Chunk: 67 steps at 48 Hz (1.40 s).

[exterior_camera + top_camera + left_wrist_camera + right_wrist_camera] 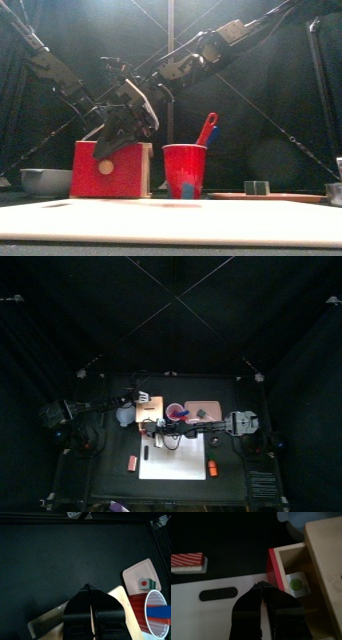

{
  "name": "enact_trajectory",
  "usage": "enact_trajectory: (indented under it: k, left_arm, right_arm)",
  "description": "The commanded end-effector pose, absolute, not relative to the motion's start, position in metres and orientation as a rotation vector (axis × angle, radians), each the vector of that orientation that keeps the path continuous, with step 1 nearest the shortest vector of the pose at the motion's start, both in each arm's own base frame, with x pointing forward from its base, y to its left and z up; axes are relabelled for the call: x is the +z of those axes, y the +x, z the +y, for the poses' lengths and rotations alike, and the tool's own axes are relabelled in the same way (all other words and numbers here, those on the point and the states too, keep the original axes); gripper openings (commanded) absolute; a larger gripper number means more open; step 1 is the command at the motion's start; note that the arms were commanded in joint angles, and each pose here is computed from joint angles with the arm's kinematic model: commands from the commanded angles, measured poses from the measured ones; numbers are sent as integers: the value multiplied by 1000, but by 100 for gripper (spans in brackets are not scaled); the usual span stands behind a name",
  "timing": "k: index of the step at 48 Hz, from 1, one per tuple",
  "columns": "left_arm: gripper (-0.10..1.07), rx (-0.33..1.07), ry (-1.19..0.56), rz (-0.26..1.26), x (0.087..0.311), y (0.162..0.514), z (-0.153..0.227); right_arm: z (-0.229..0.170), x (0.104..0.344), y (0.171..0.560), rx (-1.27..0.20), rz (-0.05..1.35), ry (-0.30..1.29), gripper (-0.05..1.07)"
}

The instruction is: Close drawer

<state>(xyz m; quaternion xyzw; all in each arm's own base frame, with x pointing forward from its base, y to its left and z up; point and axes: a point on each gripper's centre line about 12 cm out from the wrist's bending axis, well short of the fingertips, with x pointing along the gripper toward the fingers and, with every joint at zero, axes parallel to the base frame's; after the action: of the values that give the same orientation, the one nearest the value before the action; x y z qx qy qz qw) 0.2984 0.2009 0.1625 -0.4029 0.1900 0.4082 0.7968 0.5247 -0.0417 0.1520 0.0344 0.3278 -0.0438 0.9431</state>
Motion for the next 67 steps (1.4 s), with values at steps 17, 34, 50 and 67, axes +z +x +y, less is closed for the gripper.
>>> enact_trajectory:
  k: [17, 34, 50, 67]
  left_arm:
    - [8, 871, -863, 403, 165, 298, 200]
    - [8, 872, -815, 379, 176, 296, 202]
    - [8, 862, -538, 267, 226, 272, 199]
    - [8, 729, -421, 234, 240, 251, 144]
  right_arm:
    - [-85, 176, 545, -157, 597, 64, 32]
    - [-86, 185, 545, -155, 587, 42, 32]
    - [-25, 229, 523, -48, 511, 1, 32]
    - [4, 244, 471, -3, 437, 47, 32]
